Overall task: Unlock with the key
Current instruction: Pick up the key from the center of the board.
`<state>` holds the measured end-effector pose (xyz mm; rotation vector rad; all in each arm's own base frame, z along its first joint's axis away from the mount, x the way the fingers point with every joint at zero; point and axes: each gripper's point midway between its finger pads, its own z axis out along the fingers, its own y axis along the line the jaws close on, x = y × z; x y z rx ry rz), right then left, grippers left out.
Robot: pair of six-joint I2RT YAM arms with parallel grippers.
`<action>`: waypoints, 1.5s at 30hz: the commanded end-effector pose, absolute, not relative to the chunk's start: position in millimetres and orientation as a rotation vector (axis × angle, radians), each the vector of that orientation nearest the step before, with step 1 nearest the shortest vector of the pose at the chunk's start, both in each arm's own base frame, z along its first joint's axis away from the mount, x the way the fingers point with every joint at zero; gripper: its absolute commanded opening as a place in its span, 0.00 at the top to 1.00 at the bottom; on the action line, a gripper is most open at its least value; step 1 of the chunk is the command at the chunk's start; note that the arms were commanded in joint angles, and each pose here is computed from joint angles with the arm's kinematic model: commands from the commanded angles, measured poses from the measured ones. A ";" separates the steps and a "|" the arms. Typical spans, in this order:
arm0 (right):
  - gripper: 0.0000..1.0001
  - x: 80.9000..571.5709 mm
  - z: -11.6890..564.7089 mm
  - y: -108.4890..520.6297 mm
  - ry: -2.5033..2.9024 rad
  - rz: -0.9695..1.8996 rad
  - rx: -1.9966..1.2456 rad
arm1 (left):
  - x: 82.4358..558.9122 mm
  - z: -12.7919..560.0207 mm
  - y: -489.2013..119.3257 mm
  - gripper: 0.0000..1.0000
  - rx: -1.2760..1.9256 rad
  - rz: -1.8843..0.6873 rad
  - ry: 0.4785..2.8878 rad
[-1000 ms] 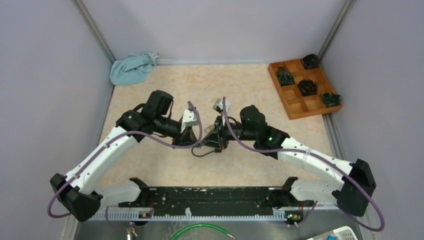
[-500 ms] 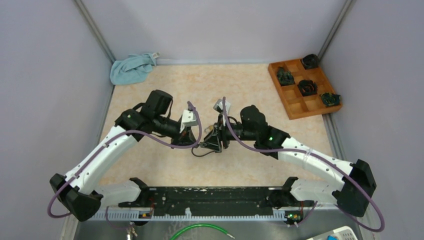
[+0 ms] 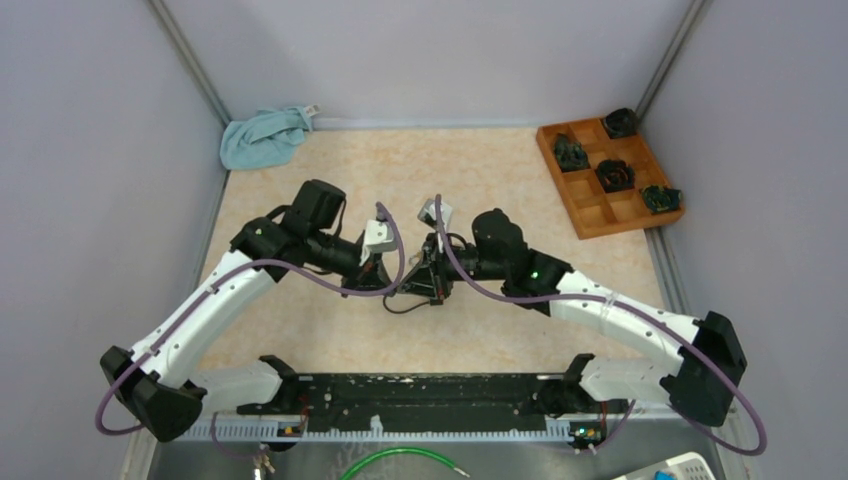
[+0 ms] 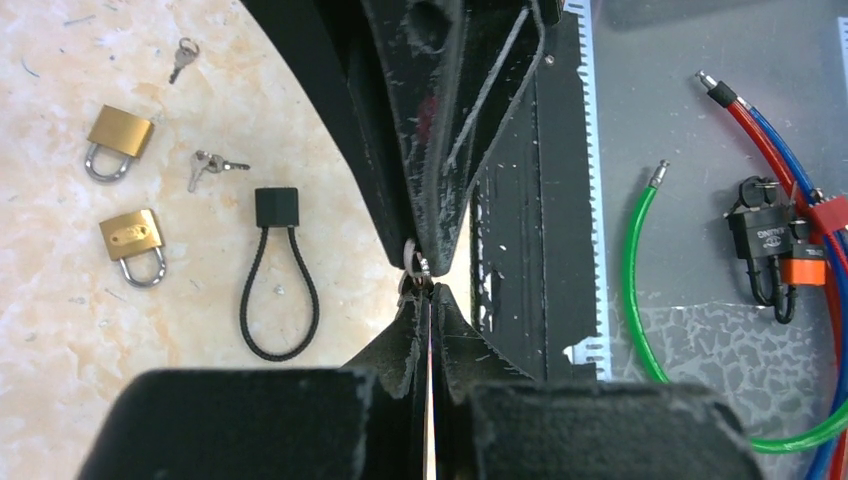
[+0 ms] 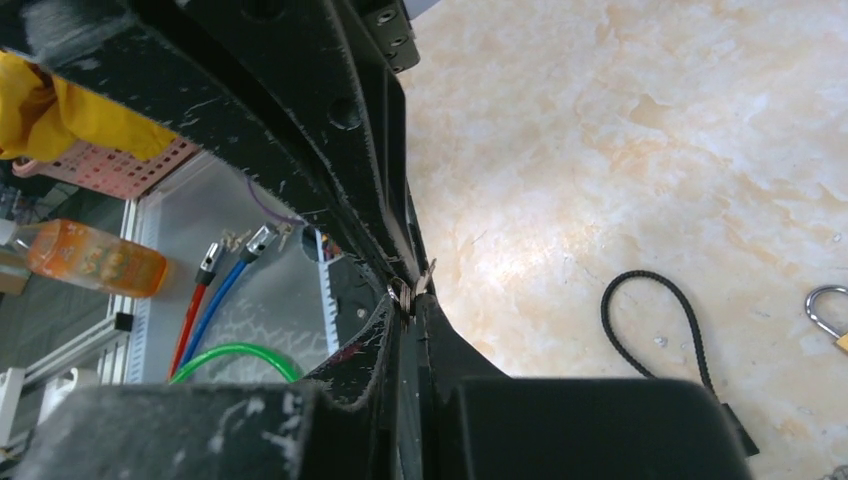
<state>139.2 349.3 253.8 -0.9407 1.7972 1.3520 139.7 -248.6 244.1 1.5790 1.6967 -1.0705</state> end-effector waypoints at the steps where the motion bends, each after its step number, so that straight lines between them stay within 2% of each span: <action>1: 1.00 133.3 276.7 363.9 1.720 1.383 -0.969 | 140.6 248.3 -250.7 1.00 1.577 -1.071 1.682; 9: 1.00 137.8 258.6 348.7 1.807 1.324 -0.859 | 150.4 256.3 -252.8 1.00 1.542 -1.021 1.666; 13: 1.00 141.9 265.3 342.0 1.795 1.316 -0.773 | 160.5 265.4 -255.0 0.74 1.496 -0.979 1.666; 16: 1.00 144.7 284.6 334.7 1.696 1.369 -0.645 | 162.0 275.8 -255.3 0.47 1.466 -0.967 1.642; 17: 1.00 144.0 291.0 330.8 1.647 1.398 -0.596 | 162.2 280.2 -255.4 0.42 1.455 -0.963 1.628; 22: 1.00 139.8 315.7 307.5 1.430 1.505 -0.413 | 153.1 295.0 -251.8 0.32 1.446 -0.966 1.564; 25: 1.00 136.7 318.4 300.9 1.377 1.537 -0.379 | 147.9 299.8 -249.9 0.31 1.436 -0.977 1.548; 28: 1.00 133.2 320.5 299.3 1.347 1.558 -0.380 | 143.6 307.3 -253.5 0.36 1.427 -1.011 1.495; 34: 1.00 125.7 332.7 300.2 1.279 1.596 -0.415 | 146.5 312.7 -259.9 0.60 1.394 -1.040 1.466; 37: 1.00 124.1 338.5 300.9 1.264 1.591 -0.439 | 145.3 314.5 -262.6 0.68 1.390 -1.069 1.467; 45: 1.00 118.7 343.3 309.9 1.278 1.588 -0.529 | 131.3 318.5 -267.9 0.71 1.424 -1.194 1.448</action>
